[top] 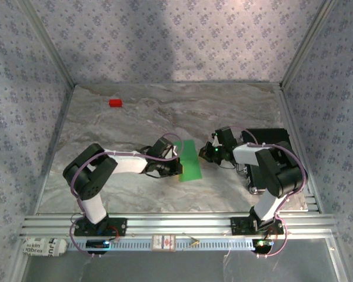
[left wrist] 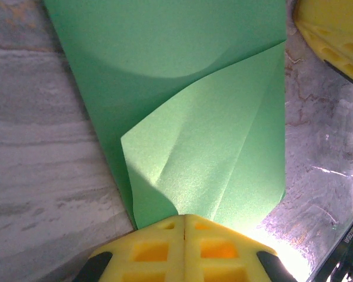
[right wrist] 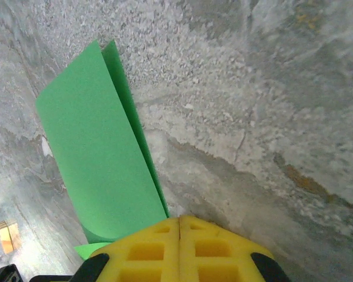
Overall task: Fold a paper plane with a square sheet of paper (pick it up from the middle)
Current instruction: Fold the triangle a second time at the center of the table, then turn over the paper at the center of the table.
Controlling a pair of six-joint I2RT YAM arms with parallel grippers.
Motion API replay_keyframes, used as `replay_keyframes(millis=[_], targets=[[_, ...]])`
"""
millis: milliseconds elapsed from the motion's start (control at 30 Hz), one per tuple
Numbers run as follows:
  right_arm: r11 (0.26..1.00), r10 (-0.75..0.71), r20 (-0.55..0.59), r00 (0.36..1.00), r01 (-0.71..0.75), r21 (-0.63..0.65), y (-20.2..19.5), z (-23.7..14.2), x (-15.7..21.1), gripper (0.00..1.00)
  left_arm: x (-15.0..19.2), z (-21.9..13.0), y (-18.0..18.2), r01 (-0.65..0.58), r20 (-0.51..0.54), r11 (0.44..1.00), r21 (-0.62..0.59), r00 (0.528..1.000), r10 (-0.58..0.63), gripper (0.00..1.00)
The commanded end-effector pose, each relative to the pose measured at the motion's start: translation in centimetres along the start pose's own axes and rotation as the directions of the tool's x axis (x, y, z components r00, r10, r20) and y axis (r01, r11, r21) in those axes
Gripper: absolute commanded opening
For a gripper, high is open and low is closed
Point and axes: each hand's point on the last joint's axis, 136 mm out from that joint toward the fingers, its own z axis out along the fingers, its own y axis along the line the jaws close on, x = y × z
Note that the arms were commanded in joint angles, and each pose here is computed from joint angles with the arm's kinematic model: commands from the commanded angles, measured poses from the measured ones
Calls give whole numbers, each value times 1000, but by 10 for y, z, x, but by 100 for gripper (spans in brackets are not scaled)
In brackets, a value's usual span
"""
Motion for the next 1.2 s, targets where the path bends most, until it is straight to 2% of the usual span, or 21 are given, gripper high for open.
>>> replay_keyframes(millis=[0, 167, 300, 433, 533, 700, 833, 1000, 1167], targets=[[998, -65, 4, 998, 65, 17, 12, -18, 7, 0, 13, -4, 12, 13, -30, 998, -53, 999, -15, 4], [987, -117, -53, 992, 122, 100, 9, -29, 30, 1, -9, -22, -20, -45, 28, 999, -4, 999, 46, 12], [978, -130, -85, 988, 142, 153, 5, -34, 45, 7, -24, -30, -33, -109, 48, 994, -16, 993, 110, 15], [972, -133, -133, 982, 155, 174, 1, -37, 60, 8, -34, -27, -22, -160, 12, 983, -91, 987, 161, 15], [975, -138, -147, 979, 161, 156, 6, -36, 68, 16, -36, -20, -18, -192, -30, 975, -113, 981, 190, 12], [978, -104, -149, 983, 129, 164, 10, -34, 77, 19, -33, -10, -3, -207, -86, 963, -174, 977, 195, 8], [976, -78, -136, 988, 104, 189, 9, -32, 82, 22, -28, -3, 8, -199, -110, 962, -189, 977, 181, 7], [973, -54, -135, 989, 82, 216, 3, -30, 87, 33, -19, 4, 19, -177, -128, 965, -192, 980, 154, 6], [971, -43, -134, 990, 73, 226, -1, -28, 88, 36, -14, 6, 25, -169, -138, 966, -197, 980, 143, 5]])
